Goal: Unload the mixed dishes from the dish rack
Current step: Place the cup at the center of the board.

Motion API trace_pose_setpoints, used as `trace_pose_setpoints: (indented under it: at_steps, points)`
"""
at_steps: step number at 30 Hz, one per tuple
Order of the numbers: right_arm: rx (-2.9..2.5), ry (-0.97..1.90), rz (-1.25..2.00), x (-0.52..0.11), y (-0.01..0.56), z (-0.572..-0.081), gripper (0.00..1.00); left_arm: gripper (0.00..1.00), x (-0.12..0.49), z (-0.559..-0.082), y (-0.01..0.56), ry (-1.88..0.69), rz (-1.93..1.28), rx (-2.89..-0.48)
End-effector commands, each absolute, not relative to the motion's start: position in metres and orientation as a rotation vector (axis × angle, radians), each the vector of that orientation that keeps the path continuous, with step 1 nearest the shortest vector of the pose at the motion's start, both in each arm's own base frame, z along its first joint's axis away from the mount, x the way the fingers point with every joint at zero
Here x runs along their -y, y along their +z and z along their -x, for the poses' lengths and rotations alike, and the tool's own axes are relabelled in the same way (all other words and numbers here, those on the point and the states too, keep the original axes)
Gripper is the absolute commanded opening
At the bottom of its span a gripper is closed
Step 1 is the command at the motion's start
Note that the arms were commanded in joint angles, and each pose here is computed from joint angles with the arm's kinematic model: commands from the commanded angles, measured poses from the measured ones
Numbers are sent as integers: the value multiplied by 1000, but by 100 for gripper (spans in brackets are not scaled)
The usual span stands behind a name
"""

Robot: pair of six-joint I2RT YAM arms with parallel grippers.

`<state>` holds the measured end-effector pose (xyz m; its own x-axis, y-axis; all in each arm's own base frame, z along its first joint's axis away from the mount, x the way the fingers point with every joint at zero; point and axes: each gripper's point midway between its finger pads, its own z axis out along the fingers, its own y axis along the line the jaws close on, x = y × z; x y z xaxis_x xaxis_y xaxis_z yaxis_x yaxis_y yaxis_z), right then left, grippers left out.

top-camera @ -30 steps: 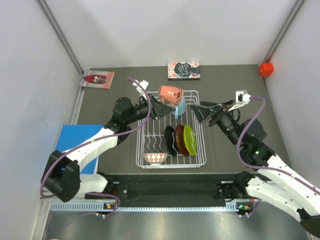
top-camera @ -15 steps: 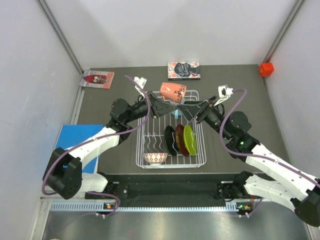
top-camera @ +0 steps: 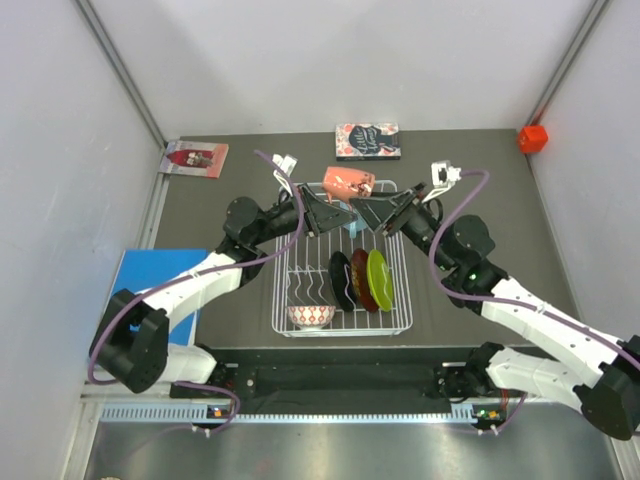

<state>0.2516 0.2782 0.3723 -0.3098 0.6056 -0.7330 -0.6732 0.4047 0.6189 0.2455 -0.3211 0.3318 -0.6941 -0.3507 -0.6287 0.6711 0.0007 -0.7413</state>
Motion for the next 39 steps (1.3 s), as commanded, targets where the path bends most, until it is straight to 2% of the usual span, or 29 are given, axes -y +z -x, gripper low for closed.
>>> trace_pose_setpoints:
  at_steps: [1, 2, 4, 5, 6, 8, 9, 13, 14, 16, 17, 22, 23, 25, 28, 34, 39]
  points:
    - [-1268, 1295, 67, -275, 416, -253, 51, 0, 317, -237, 361, -1797, -413, -1393]
    - [-1274, 1291, 69, -277, 416, -255, 42, 0, 318, -237, 361, -1800, -413, -1395]
    - [-1292, 1284, 68, -278, 413, -257, 32, 0, 319, -237, 359, -1799, -416, -1403]
    - [-1298, 1278, 67, -278, 411, -258, 20, 0, 319, -238, 358, -1797, -413, -1414]
    - [-1310, 1266, 58, -277, 409, -260, 14, 0, 319, -238, 357, -1782, -421, -1416]
    - [-1309, 1234, 49, -271, 410, -261, 0, 5, 320, -243, 351, -1756, -403, -1465]
    - [-1335, 1203, 42, -269, 405, -264, 0, 9, 319, -243, 353, -1724, -419, -1461]
    - [-1350, 1047, -9, -243, 412, -272, 0, 42, 315, -251, 356, -1600, -430, -1520]
    - [-1326, 1010, -9, -234, 424, -270, 0, 65, 313, -257, 358, -1562, -409, -1526]
    - [-1343, 924, -52, -215, 427, -273, 0, 79, 306, -265, 354, -1475, -360, -1583]
    - [-1364, 873, -58, -207, 429, -275, 0, 99, 301, -275, 353, -1421, -301, -1603]
    - [-1394, 619, -237, -149, 450, -286, 0, 99, 264, -301, 334, -1190, -37, -1722]
    - [-1472, 472, -301, -128, 432, -293, 0, 99, 257, -306, 331, -1148, 23, -1734]
    - [-1528, 299, -395, -102, 437, -311, 0, 99, 241, -315, 323, -1055, 128, -1776]
    - [-1687, -27, -560, -42, 396, -342, 0, 99, 221, -322, 307, -922, 254, -1848]
    - [-1868, -95, -898, 62, 298, -393, 0, 99, 209, -318, 282, -845, 333, -1945]
    - [-1975, -153, -1055, 103, 239, -404, 0, 99, 196, -306, 260, -767, 342, -2022]
